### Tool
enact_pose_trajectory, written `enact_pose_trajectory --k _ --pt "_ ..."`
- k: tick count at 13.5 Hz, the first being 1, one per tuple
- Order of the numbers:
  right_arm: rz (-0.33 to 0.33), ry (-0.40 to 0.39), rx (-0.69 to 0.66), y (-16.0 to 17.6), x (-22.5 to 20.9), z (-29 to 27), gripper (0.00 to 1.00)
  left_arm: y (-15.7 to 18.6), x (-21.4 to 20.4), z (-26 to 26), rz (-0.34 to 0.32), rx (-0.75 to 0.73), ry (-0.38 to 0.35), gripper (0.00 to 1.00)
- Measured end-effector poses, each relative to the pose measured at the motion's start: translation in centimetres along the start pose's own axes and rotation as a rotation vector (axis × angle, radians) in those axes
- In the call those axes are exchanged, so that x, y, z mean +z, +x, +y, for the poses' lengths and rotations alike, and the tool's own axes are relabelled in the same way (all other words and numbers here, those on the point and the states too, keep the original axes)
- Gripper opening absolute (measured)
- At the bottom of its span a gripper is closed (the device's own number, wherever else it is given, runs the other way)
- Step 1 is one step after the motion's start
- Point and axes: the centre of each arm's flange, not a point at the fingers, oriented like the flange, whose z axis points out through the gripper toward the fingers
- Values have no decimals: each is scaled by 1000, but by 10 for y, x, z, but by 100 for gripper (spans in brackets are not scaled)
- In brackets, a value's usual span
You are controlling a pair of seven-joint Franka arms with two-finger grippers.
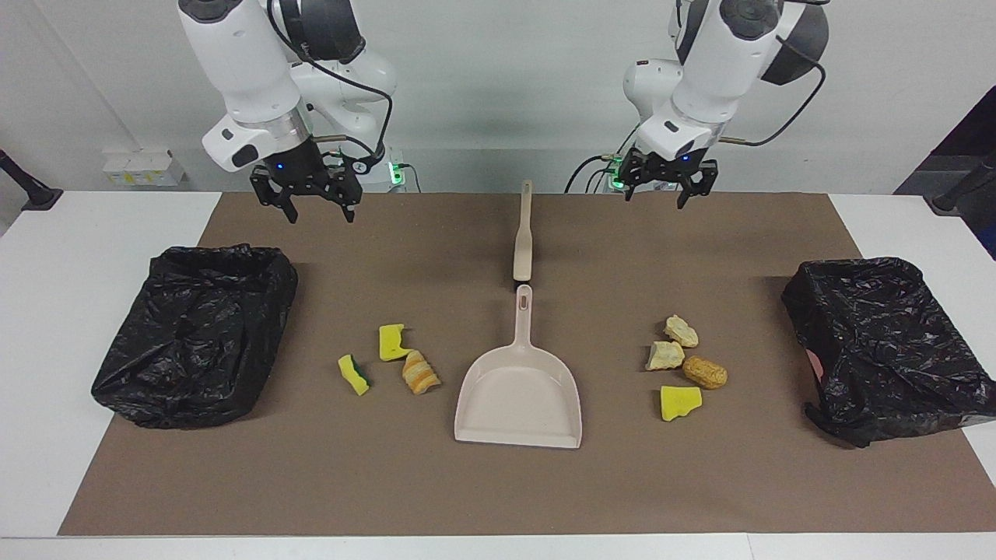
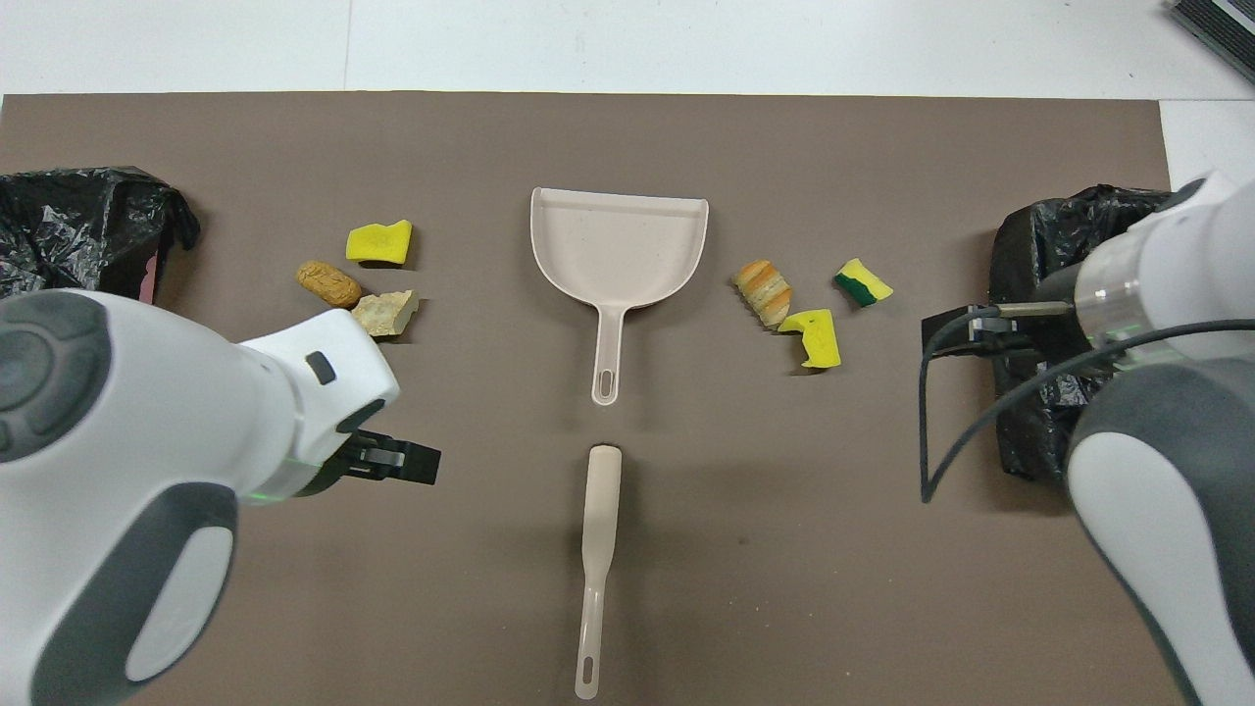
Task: Sweep and dump trash in bin
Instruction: 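Grasp the dustpan handle with the right gripper while the left gripper grasps the brush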
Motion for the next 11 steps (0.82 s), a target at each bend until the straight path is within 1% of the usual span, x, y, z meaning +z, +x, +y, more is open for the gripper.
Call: enact_pose_trajectory --k 3,5,7,8,10,11 --pt "44 29 40 22 42 -56 100 -13 39 45 6 69 3 100" --pt "81 54 66 30 84 -114 100 -25 71 70 -2 112 4 100" --pt "89 65 77 32 115 -156 100 -38 97 92 -16 139 -9 100" --pt "92 70 81 35 126 -173 100 -47 116 108 -13 147 -13 100" --pt "96 78 83 40 144 -199 100 -71 157 140 -17 160 -33 100" --pt "99 81 80 42 154 -209 100 -85 174 153 -29 167 -43 100"
